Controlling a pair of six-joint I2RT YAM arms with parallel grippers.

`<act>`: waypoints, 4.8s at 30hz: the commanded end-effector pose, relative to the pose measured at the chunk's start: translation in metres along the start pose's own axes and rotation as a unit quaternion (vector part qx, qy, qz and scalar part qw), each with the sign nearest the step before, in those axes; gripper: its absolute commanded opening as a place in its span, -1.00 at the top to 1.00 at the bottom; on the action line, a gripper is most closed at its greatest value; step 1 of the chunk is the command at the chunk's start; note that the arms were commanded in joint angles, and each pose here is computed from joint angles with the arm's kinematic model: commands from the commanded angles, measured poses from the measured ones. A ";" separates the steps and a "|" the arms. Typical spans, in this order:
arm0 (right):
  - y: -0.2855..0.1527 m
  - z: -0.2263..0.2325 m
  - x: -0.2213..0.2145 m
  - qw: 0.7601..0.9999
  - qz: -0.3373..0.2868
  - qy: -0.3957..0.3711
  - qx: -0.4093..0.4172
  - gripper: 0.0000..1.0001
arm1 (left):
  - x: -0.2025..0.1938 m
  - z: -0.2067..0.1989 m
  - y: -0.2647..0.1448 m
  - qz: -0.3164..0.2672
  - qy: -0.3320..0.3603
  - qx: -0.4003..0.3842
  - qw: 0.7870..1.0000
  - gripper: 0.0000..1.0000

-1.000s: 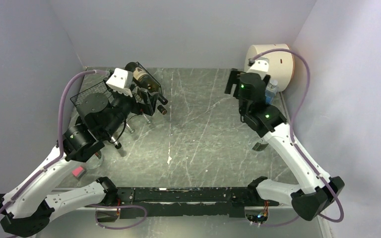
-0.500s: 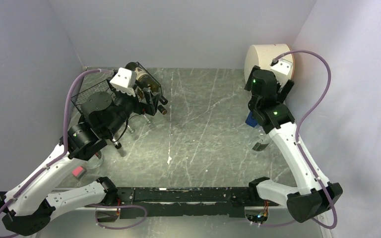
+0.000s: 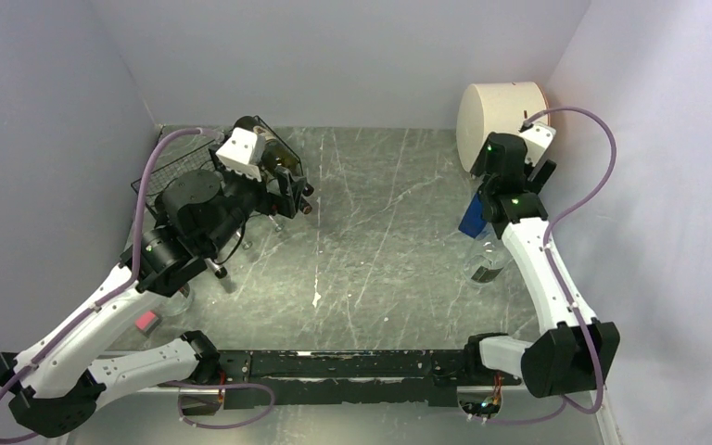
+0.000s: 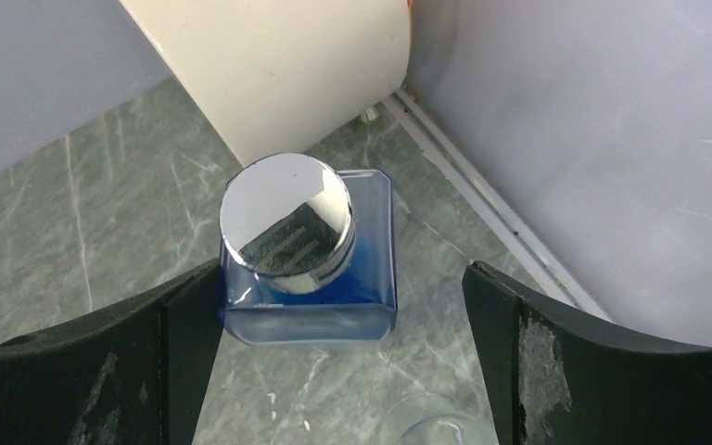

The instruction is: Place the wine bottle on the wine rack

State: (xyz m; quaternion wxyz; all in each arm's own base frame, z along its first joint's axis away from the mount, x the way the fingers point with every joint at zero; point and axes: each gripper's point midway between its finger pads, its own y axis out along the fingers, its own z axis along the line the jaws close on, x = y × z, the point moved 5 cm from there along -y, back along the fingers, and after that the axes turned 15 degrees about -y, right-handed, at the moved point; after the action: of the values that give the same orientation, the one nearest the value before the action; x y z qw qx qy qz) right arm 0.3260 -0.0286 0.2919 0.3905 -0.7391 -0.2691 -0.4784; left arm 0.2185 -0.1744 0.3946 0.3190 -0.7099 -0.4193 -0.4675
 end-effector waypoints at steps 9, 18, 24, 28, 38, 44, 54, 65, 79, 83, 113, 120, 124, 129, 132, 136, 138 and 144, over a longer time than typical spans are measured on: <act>0.027 0.011 -0.011 0.998 0.016 -0.005 0.056 -0.71 | -0.003 -0.004 0.004 0.001 -0.009 -0.013 1.000 -0.99; 0.028 0.018 -0.015 0.995 0.037 -0.042 0.088 -0.73 | -0.005 -0.005 0.007 0.005 -0.008 -0.015 1.000 -0.99; 0.022 0.020 -0.005 0.992 0.024 -0.049 0.113 -0.19 | -0.007 -0.004 0.008 0.006 -0.008 -0.013 1.000 -0.99; 0.012 0.026 0.002 0.986 0.012 -0.049 0.159 0.05 | -0.012 -0.005 0.010 0.007 -0.008 -0.022 1.000 -0.99; -0.045 0.072 0.021 0.916 -0.048 -0.036 0.397 0.21 | -0.069 -0.016 0.035 0.031 -0.024 -0.100 0.994 -0.99; -0.084 0.090 0.022 0.868 -0.069 -0.043 0.490 0.22 | -0.138 -0.015 0.056 0.061 -0.018 -0.163 0.985 -0.98; -0.138 0.121 0.003 0.775 -0.068 -0.008 0.628 0.31 | -0.207 -0.029 0.072 0.120 -0.031 -0.266 0.956 -0.98; -0.163 0.144 -0.014 0.726 -0.047 -0.002 0.686 0.39 | -0.244 -0.030 0.076 0.156 -0.027 -0.307 0.938 -0.98; -0.174 0.153 -0.019 0.703 -0.038 0.008 0.710 0.39 | -0.258 -0.027 0.090 0.153 -0.026 -0.295 0.943 -0.76; -0.177 0.152 -0.022 0.700 -0.036 0.012 0.713 0.39 | -0.262 -0.031 0.092 0.156 -0.022 -0.307 0.939 -0.77; -0.205 0.088 0.023 0.757 -0.114 -0.032 0.643 -0.69 | -0.162 -0.042 0.089 -0.069 0.241 -0.306 0.918 0.86; -0.222 0.062 0.061 0.770 -0.145 -0.035 0.621 -0.69 | -0.099 -0.049 0.090 -0.167 0.398 -0.268 0.862 0.86; -0.229 0.055 0.077 0.771 -0.141 -0.045 0.620 -0.69 | -0.066 -0.055 0.092 -0.211 0.479 -0.240 0.818 0.86; -0.227 0.050 0.077 0.776 -0.138 -0.085 0.609 -0.72 | -0.036 -0.064 0.100 -0.240 0.577 -0.206 0.753 0.86; -0.223 0.049 0.068 0.774 -0.132 -0.114 0.608 -0.77 | -0.019 -0.072 0.105 -0.254 0.633 -0.190 0.707 0.86; -0.223 0.051 0.059 0.762 -0.125 -0.144 0.619 -0.79 | -0.011 -0.081 0.109 -0.252 0.688 -0.195 0.652 0.86; -0.222 0.051 0.056 0.757 -0.123 -0.154 0.623 -0.81 | -0.013 -0.081 0.111 -0.241 0.713 -0.197 0.628 0.86; -0.208 0.058 0.041 0.763 -0.092 -0.185 0.612 -0.83 | -0.018 -0.081 0.118 -0.211 0.755 -0.203 0.587 0.86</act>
State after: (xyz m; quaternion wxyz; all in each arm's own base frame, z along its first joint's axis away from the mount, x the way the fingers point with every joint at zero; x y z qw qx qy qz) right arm 0.2104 0.1375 0.3910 0.6635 -0.3722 -0.6361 -0.1287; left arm 0.2913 -0.3002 0.3373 0.2728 -0.1437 -0.0141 -0.9512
